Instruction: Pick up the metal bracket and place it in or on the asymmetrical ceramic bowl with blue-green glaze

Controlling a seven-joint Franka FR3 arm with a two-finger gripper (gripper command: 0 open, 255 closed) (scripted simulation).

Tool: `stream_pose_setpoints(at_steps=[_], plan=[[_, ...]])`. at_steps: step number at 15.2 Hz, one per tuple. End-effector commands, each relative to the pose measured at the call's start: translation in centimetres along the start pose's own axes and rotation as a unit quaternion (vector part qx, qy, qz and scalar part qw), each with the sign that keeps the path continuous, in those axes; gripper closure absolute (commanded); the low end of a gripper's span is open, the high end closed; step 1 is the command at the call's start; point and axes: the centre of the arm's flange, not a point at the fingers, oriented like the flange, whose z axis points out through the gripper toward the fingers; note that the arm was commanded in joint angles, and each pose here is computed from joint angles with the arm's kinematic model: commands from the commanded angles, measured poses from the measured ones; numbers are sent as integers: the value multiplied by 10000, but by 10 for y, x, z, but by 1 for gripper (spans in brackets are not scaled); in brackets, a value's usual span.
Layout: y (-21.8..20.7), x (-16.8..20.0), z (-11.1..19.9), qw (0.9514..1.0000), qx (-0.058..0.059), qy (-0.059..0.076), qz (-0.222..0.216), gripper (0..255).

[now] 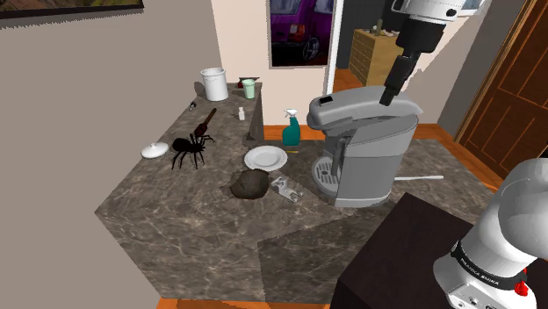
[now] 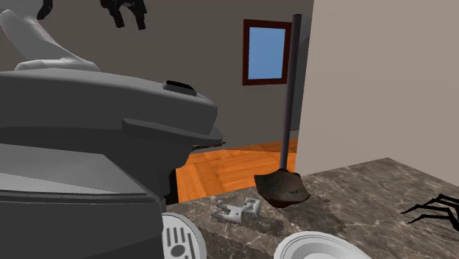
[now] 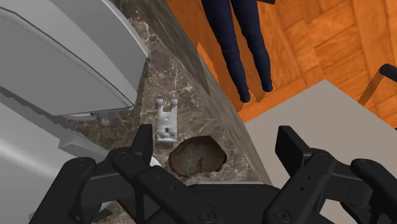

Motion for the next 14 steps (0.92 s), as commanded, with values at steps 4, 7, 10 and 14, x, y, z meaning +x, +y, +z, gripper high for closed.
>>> stream_pose_setpoints(at_steps=[4, 7, 10, 14], plan=[[4, 19, 35, 10000, -21, -28, 20, 0], [7, 38, 70, 10000, -41, -57, 40, 0], [11, 57, 105, 9999, -62, -85, 60, 0], [17, 82, 152, 9998, -89, -123, 86, 0]])
